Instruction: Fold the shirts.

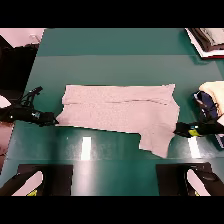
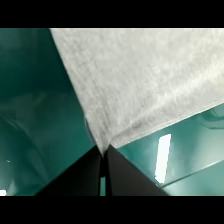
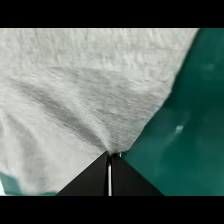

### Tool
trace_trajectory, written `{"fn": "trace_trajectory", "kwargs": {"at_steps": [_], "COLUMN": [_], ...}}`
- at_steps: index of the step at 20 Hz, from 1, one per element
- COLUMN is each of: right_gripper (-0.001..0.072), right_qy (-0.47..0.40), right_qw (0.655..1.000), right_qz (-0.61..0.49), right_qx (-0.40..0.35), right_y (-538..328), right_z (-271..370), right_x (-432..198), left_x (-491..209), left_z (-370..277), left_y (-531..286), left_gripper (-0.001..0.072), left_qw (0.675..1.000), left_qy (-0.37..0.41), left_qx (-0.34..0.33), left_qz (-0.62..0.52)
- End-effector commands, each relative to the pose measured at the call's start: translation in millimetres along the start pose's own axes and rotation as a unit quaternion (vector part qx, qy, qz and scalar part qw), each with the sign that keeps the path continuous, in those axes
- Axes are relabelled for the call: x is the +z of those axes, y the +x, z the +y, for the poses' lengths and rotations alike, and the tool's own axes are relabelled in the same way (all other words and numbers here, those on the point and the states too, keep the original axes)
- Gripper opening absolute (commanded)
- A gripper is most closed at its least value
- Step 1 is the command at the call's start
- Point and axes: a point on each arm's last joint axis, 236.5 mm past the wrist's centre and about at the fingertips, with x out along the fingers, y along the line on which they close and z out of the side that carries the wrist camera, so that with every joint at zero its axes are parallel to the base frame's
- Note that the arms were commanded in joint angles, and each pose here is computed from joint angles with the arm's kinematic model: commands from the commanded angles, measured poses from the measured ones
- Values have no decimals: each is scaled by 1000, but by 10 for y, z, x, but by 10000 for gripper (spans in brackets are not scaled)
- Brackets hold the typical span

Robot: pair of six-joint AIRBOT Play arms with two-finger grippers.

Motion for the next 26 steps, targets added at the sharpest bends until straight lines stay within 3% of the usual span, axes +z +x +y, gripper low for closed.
{"fn": "trace_trajectory", "kwargs": {"at_steps": [1,4,8,12,17,26], "right_gripper": [11,11,11,11,11,13], "right_qy": [-33,-48,-52,-49,-63,-57], "right_qw": [996,993,990,993,994,997], "right_qz": [6,-70,-121,-110,-87,-51], "right_qx": [-78,-77,-45,-2,1,4], "right_y": [-540,-798,-818,-529,-284,-153], "right_z": [-209,-108,56,198,293,319], "right_x": [-266,-156,130,498,905,1609], "left_x": [-269,-473,-22,278,561,1233], "left_z": [-132,-337,-416,-235,-59,76], "left_y": [-243,-343,-321,-209,63,55], "left_gripper": [22,23,22,23,23,23], "left_qw": [999,998,998,997,995,987], "left_qy": [28,20,10,-9,-49,-54], "left_qx": [6,-25,-43,-26,-37,-39], "left_qz": [24,54,-37,-75,-82,-145]}}
